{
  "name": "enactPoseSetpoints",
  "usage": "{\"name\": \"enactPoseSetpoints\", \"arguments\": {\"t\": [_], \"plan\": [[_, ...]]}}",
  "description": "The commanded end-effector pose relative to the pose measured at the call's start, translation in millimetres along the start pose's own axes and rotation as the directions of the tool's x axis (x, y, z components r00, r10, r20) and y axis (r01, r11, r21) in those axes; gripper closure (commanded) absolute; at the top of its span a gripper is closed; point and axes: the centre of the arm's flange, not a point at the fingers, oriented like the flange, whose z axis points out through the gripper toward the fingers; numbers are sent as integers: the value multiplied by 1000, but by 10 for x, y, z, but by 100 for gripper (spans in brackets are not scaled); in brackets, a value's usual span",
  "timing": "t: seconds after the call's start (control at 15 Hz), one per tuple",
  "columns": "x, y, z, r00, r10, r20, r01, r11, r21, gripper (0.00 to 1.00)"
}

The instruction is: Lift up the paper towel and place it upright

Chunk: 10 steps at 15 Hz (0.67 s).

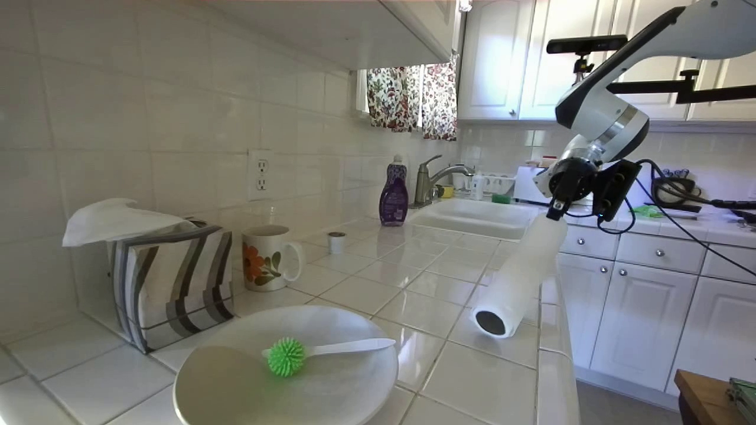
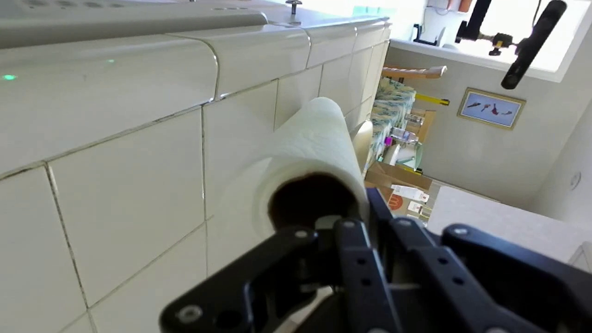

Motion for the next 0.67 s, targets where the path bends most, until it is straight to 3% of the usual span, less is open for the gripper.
{"name": "enactPoseSetpoints", "arguments": {"t": [0.0, 0.27, 0.6], "plan": [[-70, -261, 90, 1000, 1, 17, 1, 997, -82, 100], [-114, -516, 201, 998, -45, 54, 55, 977, -206, 99], [-113, -1004, 303, 988, -104, 116, 140, 921, -363, 99]]}}
